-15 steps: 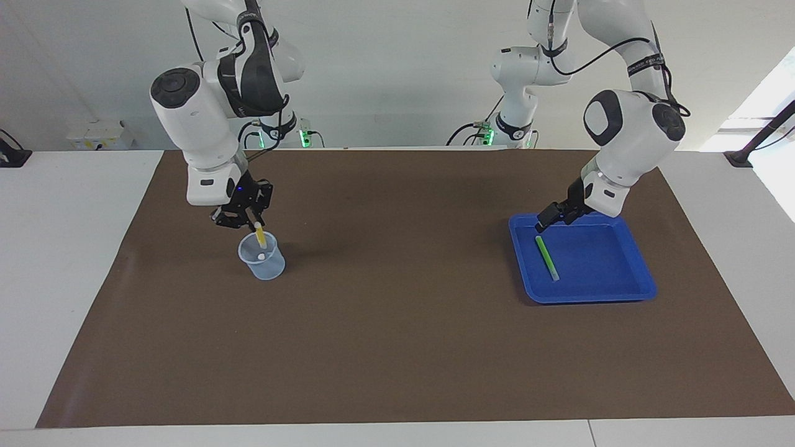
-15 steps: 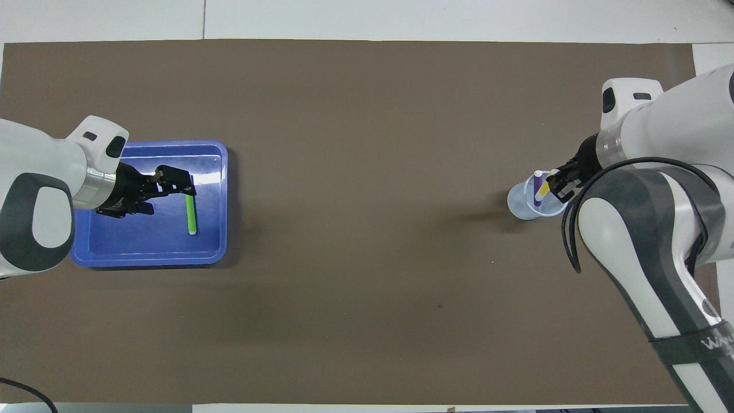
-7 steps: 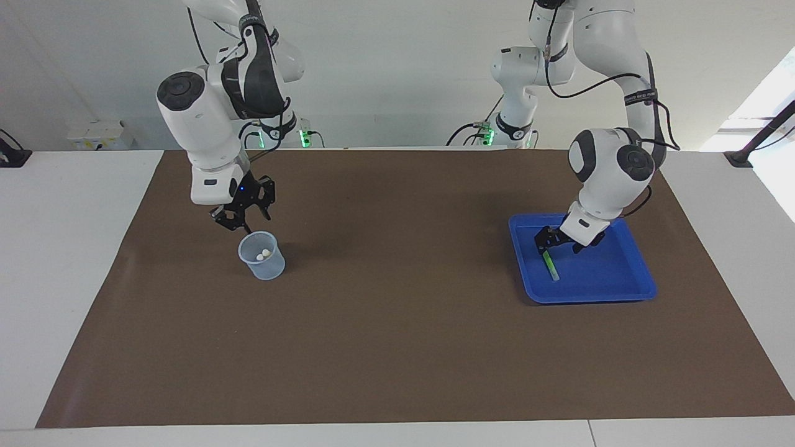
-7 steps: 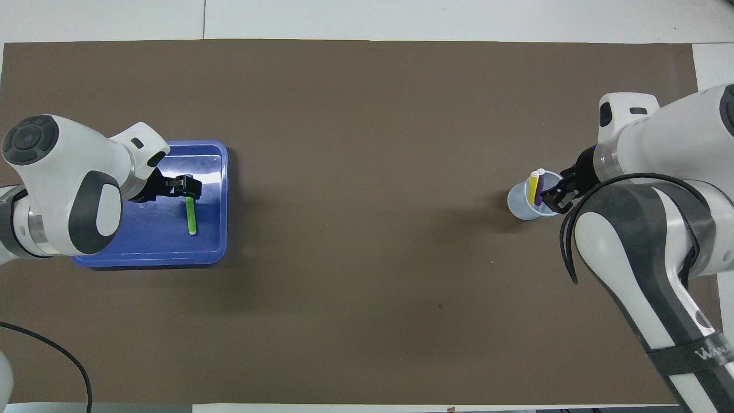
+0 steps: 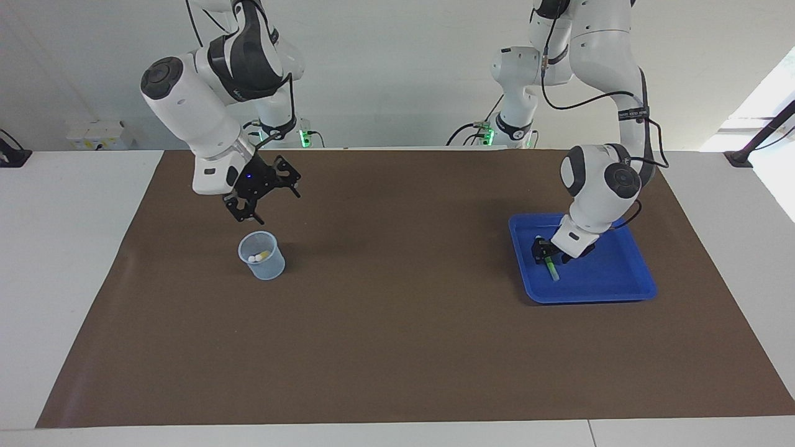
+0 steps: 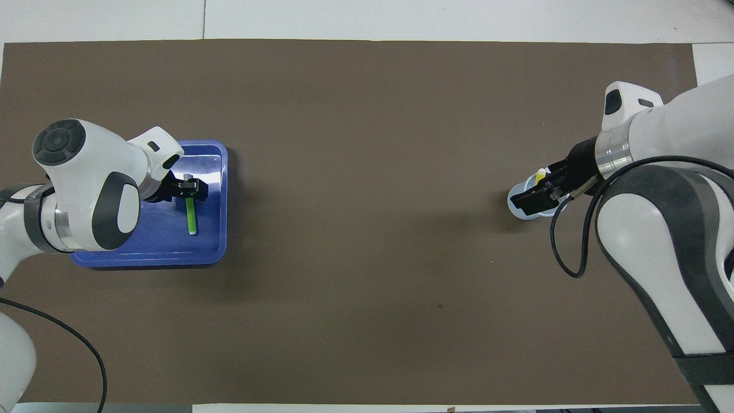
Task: Transfer and insert pens with both arms
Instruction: 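Grasp the green pen with the left gripper while the right gripper withdraws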
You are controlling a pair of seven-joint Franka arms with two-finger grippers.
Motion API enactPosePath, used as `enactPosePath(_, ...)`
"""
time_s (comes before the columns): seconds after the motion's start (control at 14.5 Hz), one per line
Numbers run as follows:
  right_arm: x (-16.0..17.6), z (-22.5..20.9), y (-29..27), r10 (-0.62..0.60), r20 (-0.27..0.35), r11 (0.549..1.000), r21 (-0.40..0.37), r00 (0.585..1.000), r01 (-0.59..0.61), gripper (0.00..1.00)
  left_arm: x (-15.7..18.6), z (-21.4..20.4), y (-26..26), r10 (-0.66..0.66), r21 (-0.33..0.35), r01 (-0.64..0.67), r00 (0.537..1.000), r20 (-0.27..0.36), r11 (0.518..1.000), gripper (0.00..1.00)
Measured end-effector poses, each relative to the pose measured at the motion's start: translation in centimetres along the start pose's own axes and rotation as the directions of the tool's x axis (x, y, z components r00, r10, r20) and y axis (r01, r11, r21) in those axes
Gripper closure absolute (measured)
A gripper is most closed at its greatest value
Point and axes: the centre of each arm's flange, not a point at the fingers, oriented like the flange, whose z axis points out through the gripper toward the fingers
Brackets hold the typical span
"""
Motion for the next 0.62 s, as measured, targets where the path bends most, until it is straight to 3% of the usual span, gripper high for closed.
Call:
enactPosePath(0.21,0.9,0.6,-2.6,0.274,-0.006,0.954,0.130,0.962,-0.271,0.00,0.0,0.1,0.0,0.001,0.000,-0.001,1.000,0.002,1.000,0.51)
enactPosePath(0.28,1.2,0.8,-3.7,0.342,0.005,0.927,0.159,0.940,-0.338,0.00,0.0,0.2,0.0,0.001,0.000,-0.001,1.000,0.004,1.000,0.51)
enactPosePath(0.34,1.6,1.1,-5.0,0.405,0.016,0.896,0.189,0.914,-0.401,0.00,-0.1,0.3,0.0,0.001,0.001,-0.001,1.000,0.005,1.000,0.57)
enactPosePath(0.48,2.5,1.6,-7.3,0.534,0.027,0.815,0.251,0.845,-0.523,0.00,-0.1,0.3,0.0,0.001,0.001,-0.001,1.000,0.005,1.000,0.83)
enactPosePath(0.62,3.2,2.4,-8.8,0.632,0.031,0.734,0.299,0.774,-0.610,0.00,-0.1,0.3,0.0,0.001,0.001,-0.001,1.000,0.005,1.000,0.83)
